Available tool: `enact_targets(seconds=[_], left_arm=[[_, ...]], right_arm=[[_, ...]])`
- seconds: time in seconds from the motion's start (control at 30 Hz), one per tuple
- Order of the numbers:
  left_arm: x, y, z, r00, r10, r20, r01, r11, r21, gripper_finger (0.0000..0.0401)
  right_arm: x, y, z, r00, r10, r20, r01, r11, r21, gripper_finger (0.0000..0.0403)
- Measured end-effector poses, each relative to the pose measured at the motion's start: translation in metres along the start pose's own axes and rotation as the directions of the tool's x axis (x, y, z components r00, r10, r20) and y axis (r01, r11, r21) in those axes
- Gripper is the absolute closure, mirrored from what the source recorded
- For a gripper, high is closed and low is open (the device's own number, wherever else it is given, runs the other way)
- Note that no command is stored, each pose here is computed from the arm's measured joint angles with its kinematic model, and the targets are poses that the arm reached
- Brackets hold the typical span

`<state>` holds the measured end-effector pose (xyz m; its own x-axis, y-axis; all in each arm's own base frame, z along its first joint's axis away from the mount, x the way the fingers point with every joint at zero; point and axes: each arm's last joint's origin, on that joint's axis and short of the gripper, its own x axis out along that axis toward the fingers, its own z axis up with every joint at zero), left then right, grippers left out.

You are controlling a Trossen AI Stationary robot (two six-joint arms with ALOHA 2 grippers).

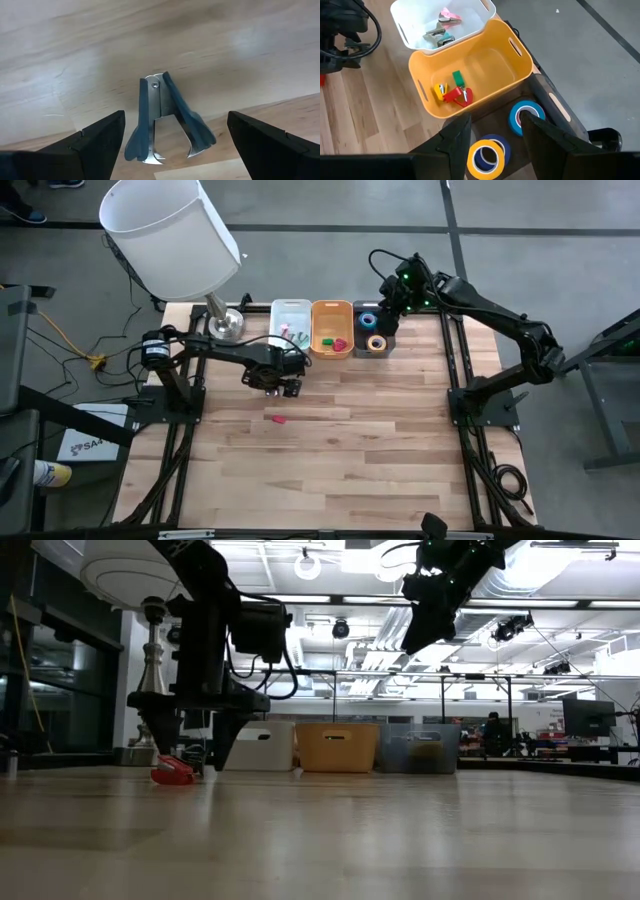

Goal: Pick and place Stapler, Stapler remover, tape
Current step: Put the dark blue staple remover into the white bin

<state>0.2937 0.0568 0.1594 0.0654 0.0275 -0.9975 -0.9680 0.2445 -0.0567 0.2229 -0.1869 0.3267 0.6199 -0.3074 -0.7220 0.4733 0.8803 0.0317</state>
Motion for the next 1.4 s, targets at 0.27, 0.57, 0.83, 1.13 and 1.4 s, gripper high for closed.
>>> enact_targets(seconds=[0.27, 0.57, 0.83, 1.13, 1.4], left_arm=[[0.000, 0.000, 0.001, 1.000, 0.011, 0.019, -0.010, 1.000, -0.023, 0.0069], [0.000, 0.000, -0.001, 0.999, -0.013, -0.030, 0.012, 1.000, -0.023, 0.0166], [0.000, -0.001, -0.002, 0.999, -0.022, -0.049, 0.021, 1.000, -0.009, 0.0242], [0.000, -0.001, -0.001, 0.998, -0.034, -0.052, 0.039, 0.994, 0.103, 0.0274], [-0.022, -0.007, 0.003, 0.996, -0.090, 0.027, 0.083, 0.976, 0.200, 0.0276]], right_arm=[[0.000, 0.000, 0.000, 1.000, 0.000, 0.000, 0.000, 1.000, -0.004, 0.0237], [0.000, 0.000, 0.000, 1.000, 0.001, -0.004, -0.001, 1.000, -0.010, 0.0237], [0.000, 0.000, 0.000, 1.000, 0.001, -0.005, -0.001, 1.000, -0.017, 0.0237], [0.000, 0.000, 0.000, 1.000, 0.001, -0.005, -0.001, 1.000, -0.017, 0.0237], [0.000, 0.000, -0.001, 1.000, 0.002, -0.013, -0.003, 1.000, -0.016, 0.0237]])
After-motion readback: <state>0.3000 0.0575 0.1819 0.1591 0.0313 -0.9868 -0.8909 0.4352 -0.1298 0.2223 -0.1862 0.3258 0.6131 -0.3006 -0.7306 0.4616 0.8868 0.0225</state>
